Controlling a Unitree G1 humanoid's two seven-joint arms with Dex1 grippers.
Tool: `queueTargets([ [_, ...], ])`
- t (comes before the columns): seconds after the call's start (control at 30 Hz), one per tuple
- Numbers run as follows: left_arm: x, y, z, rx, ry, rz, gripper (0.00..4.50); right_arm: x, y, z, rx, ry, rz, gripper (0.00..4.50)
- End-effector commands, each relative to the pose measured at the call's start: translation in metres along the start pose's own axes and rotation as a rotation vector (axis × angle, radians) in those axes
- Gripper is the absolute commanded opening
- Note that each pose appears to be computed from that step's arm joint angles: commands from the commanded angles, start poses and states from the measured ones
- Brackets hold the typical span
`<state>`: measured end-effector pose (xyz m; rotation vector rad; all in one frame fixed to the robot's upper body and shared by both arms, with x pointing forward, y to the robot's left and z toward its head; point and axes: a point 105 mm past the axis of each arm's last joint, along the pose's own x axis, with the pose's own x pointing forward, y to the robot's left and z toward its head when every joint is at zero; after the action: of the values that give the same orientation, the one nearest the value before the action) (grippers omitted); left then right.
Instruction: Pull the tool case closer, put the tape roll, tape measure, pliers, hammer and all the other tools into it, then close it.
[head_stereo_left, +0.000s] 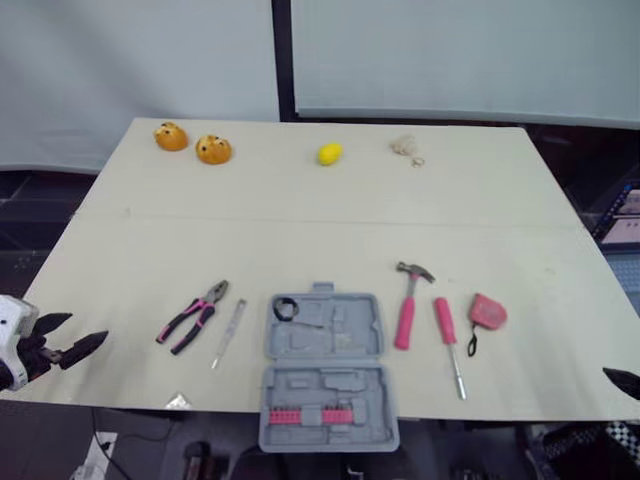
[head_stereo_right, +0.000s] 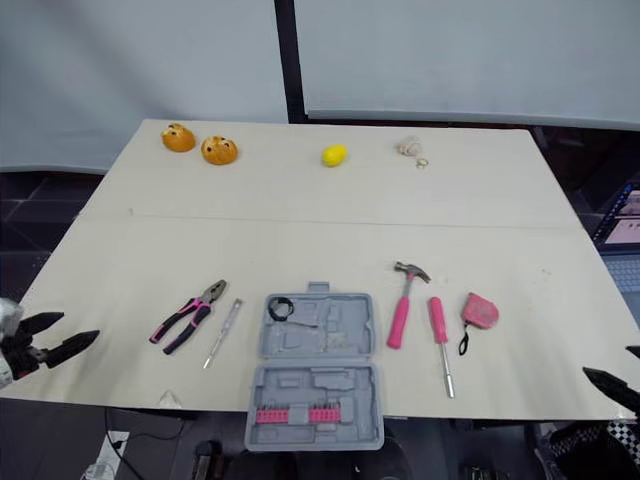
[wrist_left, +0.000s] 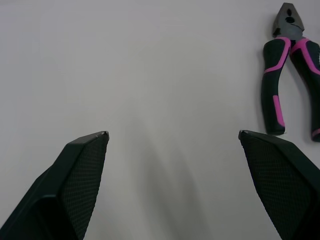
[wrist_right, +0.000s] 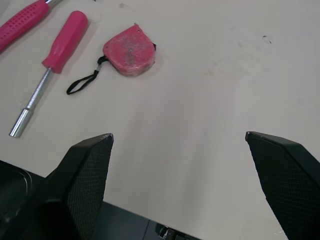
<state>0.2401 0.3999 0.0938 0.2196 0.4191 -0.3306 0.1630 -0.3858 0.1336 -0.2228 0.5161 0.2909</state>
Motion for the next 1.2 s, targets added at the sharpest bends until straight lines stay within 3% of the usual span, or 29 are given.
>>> queueTargets([
  [0.03, 0.004, 0.003, 0.025, 0.08, -0.029, -0.023, 4.48, -0.009, 0.002, 0.006, -0.016, -0.03, -0.039, 4.5],
  [0.2, 0.015, -0.006, 0.042, 0.104, -0.055, -0.098, 4.48, -0.009, 0.017, 0.01, -0.035, -0.057, -0.057, 4.5],
  [0.37, 0.028, -0.034, 0.075, 0.152, -0.101, -0.278, 4.48, 0.001, 0.053, 0.026, -0.031, -0.134, -0.041, 4.5],
  [0.53, 0.037, -0.082, 0.11, 0.204, -0.153, -0.527, 4.48, 0.019, 0.096, 0.045, 0.008, -0.201, 0.027, 4.5],
  [0.73, 0.042, -0.151, 0.147, 0.323, -0.214, -0.799, 4.48, 0.038, 0.123, 0.061, 0.078, -0.276, 0.056, 4.5],
  [1.03, 0.038, -0.219, 0.156, 0.441, -0.256, -1.138, 4.48, 0.066, 0.148, 0.06, 0.117, -0.285, 0.058, 4.5],
  [1.2, 0.042, -0.246, 0.166, 0.506, -0.299, -1.277, 4.48, 0.072, 0.142, 0.049, 0.176, -0.269, 0.028, 4.5],
])
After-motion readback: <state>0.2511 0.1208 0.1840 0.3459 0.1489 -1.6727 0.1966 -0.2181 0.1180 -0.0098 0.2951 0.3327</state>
